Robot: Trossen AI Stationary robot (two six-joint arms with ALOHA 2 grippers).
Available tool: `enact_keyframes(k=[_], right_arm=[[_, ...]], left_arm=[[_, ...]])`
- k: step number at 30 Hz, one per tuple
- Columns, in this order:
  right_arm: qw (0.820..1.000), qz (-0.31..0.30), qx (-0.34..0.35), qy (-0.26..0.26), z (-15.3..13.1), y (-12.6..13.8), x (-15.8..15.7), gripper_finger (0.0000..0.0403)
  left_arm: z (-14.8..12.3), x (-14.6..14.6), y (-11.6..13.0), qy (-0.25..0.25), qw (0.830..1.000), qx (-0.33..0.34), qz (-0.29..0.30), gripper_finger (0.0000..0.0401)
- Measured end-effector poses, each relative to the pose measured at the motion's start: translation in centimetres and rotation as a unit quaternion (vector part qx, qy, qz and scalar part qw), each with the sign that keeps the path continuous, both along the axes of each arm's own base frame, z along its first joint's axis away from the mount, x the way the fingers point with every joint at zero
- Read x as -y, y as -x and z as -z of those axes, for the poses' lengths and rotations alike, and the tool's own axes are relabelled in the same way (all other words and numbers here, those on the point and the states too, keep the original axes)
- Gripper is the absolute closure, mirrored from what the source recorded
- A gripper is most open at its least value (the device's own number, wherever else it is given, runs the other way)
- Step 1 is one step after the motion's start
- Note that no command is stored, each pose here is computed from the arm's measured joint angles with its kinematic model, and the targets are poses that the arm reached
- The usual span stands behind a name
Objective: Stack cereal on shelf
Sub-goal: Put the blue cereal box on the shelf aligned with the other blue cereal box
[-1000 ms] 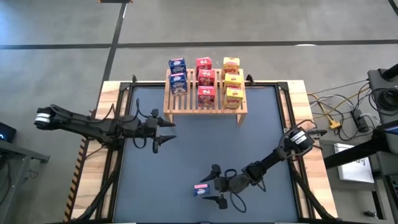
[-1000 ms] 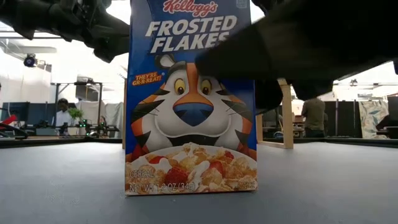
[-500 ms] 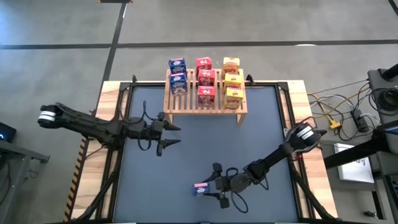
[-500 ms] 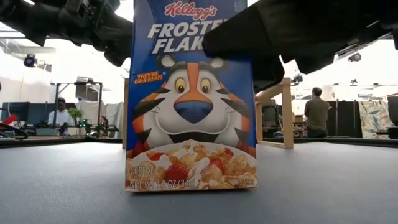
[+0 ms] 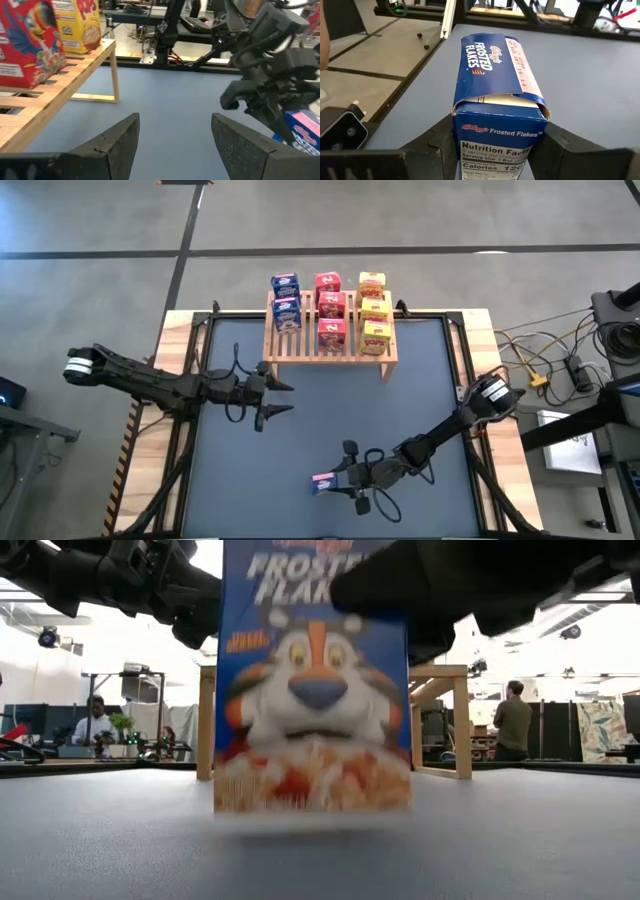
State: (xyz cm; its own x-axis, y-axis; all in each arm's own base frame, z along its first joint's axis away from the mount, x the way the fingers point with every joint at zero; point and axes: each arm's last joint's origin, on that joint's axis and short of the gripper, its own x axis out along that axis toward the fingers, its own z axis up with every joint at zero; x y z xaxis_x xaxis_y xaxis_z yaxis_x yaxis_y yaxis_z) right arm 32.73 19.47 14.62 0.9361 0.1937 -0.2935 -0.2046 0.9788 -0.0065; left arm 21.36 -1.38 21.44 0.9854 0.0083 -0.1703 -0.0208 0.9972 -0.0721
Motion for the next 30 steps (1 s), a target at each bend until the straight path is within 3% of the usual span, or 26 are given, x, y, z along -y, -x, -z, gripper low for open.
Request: enact_keyframes(k=[17, 25, 30], right_arm=[[0.988, 0.128, 0.057, 0.063, -7.8, 2.3, 2.4, 0.0232], [0.982, 0.152, 0.076, 0.079, -9.3, 2.8, 3.1, 0.0234], [0.979, 0.168, 0.073, 0.093, -9.3, 2.7, 3.4, 0.0234]], left_arm=[[-0.2, 0.5, -0.6, -0.011, 0.998, 0.033, 0.057, 0.0166], [0.8, 1.3, -2.5, -0.033, 0.987, 0.082, 0.133, 0.0104], [1.6, 1.4, -3.3, -0.023, 0.986, 0.093, 0.137, 0.0055]])
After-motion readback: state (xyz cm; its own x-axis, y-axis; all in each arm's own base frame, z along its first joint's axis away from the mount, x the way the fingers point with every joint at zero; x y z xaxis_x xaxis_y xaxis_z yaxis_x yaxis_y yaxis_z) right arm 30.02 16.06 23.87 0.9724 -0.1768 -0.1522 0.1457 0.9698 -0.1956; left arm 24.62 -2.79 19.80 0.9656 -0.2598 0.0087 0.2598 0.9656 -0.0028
